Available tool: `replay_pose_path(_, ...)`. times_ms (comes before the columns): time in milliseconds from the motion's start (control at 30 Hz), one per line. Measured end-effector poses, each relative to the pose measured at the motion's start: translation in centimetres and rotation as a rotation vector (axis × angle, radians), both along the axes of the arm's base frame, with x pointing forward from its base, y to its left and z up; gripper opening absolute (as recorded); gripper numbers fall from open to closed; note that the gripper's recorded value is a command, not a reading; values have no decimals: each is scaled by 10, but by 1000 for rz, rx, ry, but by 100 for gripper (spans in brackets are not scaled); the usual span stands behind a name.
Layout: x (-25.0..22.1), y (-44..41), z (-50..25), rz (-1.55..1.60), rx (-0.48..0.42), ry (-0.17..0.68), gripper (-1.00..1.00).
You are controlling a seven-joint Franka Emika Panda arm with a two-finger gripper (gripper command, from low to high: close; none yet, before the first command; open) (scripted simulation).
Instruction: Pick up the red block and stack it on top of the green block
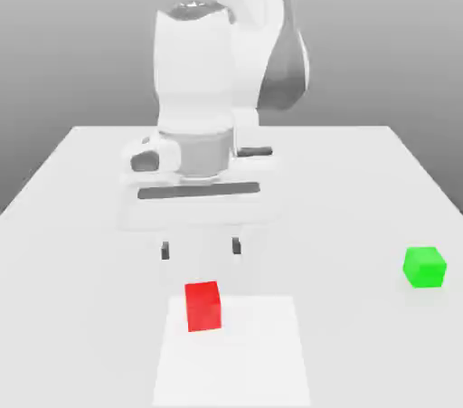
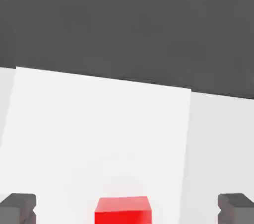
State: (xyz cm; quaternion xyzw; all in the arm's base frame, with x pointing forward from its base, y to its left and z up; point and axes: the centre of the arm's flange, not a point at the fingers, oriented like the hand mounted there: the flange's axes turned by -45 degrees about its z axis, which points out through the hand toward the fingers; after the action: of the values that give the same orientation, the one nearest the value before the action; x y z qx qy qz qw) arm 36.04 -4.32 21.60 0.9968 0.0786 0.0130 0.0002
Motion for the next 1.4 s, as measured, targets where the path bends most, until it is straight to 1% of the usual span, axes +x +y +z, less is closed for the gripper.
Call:
replay_pose_path(67,-5,0,-24,7,-2,18,0)
replay_pose_path(200,-8,-1,-61,7,-3,24,0)
replay_pose_path(233,-9,-1,-68,6,-3,25,-100)
replay_pose_path(467,-9,-1,-70,6,-2,26,-100)
replay_pose_path(700,-9,-1,-15,6,-2,26,-100)
replay_pose_path(867,2,103,2,364,-10,25,-100)
replay_pose_path(967,-6,176,9,611,-15,24,-100)
replay_pose_path(1100,-41,270,18,941,-18,22,-100)
replay_pose_path(1267,-118,372,28,1345,-20,22,-100)
replay_pose_path(1333,-128,383,15,1391,-20,21,-100)
replay_pose_path(1400,-123,381,-5,1381,-20,21,-100)
